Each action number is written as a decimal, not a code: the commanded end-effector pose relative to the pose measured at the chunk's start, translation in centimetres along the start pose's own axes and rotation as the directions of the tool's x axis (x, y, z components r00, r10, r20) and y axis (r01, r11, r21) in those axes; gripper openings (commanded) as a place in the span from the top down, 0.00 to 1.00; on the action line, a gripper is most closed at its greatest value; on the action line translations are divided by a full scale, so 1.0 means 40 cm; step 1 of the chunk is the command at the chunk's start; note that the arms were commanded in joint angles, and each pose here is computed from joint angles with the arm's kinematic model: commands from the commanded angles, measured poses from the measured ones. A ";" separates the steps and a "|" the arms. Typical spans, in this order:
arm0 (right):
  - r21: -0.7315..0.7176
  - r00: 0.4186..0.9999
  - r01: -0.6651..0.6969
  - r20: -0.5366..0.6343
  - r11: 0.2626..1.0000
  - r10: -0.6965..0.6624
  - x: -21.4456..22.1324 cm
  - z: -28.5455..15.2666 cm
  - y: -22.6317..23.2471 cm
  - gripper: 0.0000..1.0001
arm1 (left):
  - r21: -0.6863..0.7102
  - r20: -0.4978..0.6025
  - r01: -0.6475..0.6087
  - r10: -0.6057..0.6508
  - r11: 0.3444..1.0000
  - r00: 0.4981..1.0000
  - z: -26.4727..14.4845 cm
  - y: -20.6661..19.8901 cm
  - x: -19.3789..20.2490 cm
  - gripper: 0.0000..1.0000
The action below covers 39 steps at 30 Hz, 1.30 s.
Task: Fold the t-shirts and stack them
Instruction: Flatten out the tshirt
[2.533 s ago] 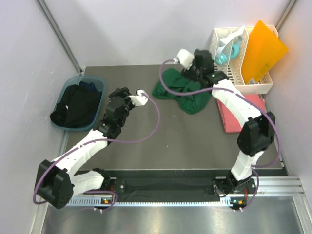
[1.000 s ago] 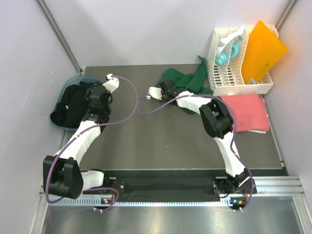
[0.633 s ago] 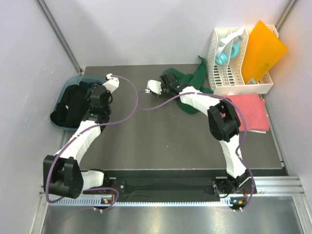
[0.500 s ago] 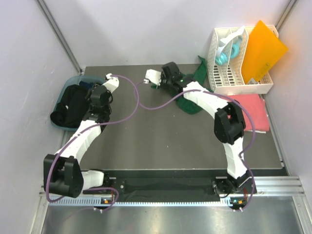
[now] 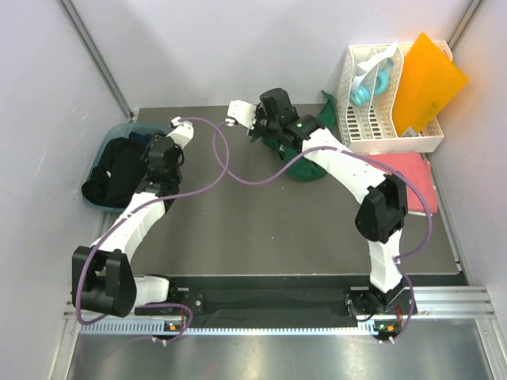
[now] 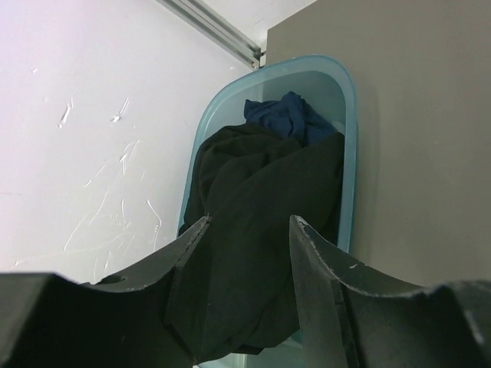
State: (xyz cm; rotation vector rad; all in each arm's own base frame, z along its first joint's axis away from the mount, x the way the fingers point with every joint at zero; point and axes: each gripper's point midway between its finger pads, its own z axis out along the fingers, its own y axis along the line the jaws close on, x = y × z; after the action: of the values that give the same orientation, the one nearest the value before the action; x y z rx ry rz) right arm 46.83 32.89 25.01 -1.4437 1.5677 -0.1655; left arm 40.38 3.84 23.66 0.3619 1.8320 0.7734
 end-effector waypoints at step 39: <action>0.843 0.986 0.081 0.011 0.532 -0.168 -0.220 -0.499 -0.511 1.00 | -0.169 0.034 0.187 -0.184 0.968 0.982 0.034 0.085 -0.073 0.60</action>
State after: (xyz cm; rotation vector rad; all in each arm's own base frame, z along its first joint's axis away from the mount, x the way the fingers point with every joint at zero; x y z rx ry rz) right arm 36.61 27.26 62.42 -0.6825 0.8048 -0.6397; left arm 41.97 4.83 25.52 0.1358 1.7897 0.7849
